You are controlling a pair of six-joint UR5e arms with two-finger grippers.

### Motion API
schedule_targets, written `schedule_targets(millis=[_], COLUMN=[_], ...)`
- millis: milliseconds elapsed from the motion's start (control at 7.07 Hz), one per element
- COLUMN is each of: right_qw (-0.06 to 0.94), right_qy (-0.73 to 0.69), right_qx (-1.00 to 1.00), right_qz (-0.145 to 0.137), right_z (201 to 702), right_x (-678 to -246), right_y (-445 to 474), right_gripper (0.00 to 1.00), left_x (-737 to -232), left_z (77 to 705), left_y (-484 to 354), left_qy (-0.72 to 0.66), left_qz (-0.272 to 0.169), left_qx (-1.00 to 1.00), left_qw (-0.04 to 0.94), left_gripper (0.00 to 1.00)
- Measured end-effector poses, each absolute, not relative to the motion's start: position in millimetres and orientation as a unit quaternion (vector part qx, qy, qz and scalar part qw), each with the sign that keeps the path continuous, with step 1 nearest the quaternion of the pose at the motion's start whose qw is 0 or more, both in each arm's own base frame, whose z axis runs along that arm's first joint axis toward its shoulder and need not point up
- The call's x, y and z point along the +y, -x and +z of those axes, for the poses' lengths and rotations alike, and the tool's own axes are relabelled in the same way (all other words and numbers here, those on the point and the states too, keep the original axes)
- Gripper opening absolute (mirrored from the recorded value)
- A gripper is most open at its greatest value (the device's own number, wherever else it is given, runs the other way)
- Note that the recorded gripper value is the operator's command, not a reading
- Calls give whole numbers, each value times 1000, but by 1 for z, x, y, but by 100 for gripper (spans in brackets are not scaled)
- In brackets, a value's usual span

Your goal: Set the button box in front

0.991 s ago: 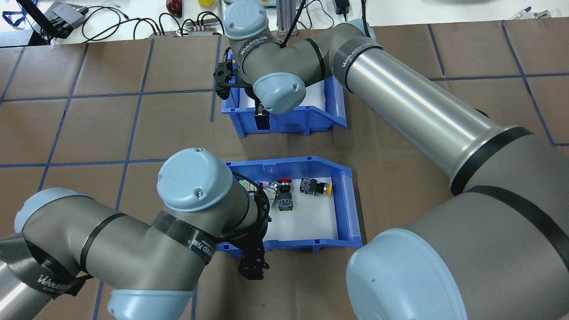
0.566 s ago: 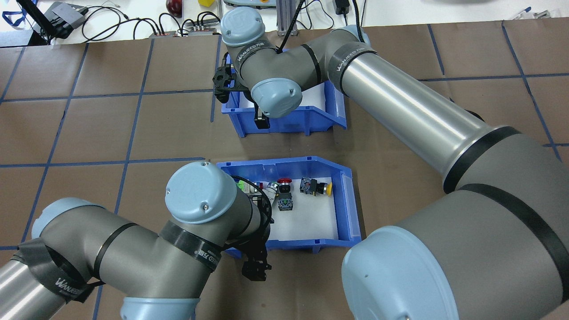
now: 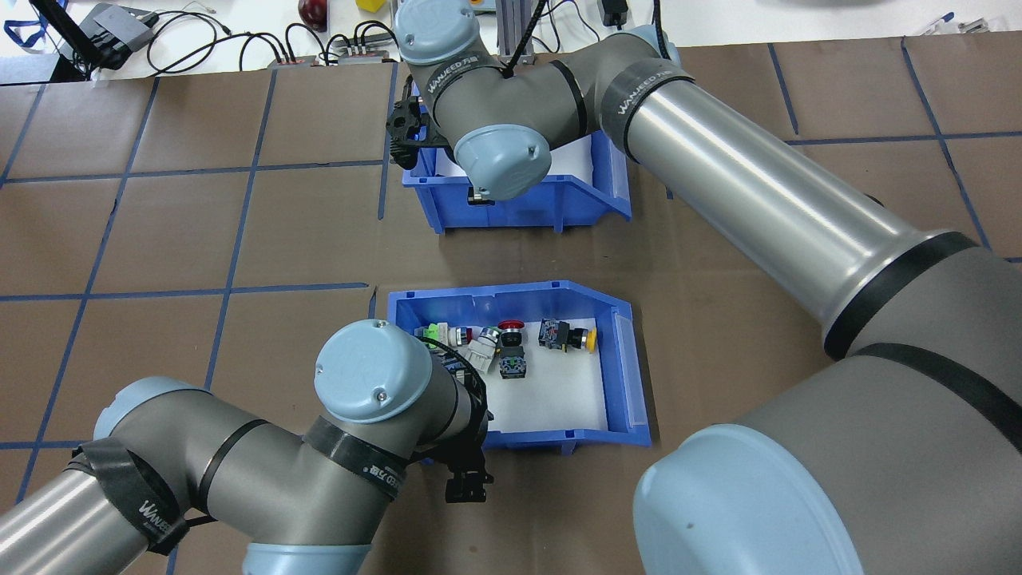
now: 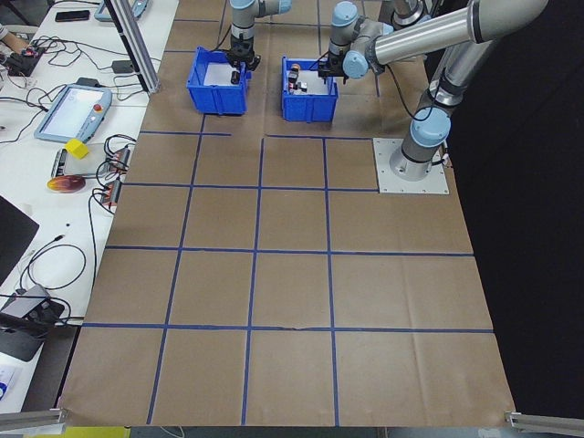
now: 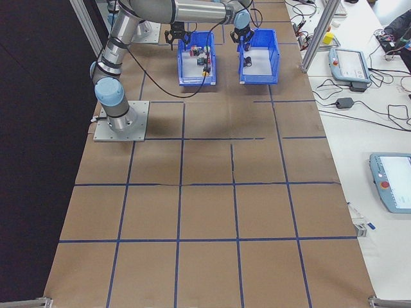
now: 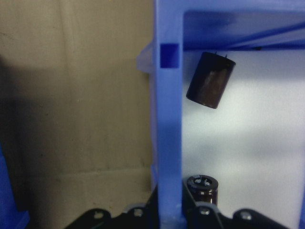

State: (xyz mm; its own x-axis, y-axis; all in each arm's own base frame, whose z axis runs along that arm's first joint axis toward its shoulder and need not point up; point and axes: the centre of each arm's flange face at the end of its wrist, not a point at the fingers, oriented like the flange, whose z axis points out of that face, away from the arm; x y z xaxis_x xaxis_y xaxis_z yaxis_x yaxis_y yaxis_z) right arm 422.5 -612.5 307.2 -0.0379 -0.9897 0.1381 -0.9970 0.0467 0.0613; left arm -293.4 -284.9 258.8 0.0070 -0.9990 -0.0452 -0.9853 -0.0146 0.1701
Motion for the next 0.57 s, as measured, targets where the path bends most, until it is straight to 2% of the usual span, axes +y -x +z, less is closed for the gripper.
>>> schedule_targets(millis=[142, 283, 425, 566], right_qw=[74, 75, 76, 76], right_qy=[-686, -684, -686, -692], right_qx=[-724, -726, -724, -718], right_qz=[25, 20, 14, 7], right_z=[324, 335, 343, 349], right_x=[-615, -621, -628, -630], right_y=[-406, -383, -352, -317], right_gripper=[7, 7, 7, 8], left_x=[-286, -287, -287, -286], left_z=[256, 255, 255, 255], left_y=[294, 295, 298, 300], left_qy=[-709, -706, -703, -699], left_qz=[-77, -79, -87, -97], left_qx=[-700, -702, -704, -706], left_qw=[43, 45, 49, 54], left_gripper=[28, 10, 0, 0])
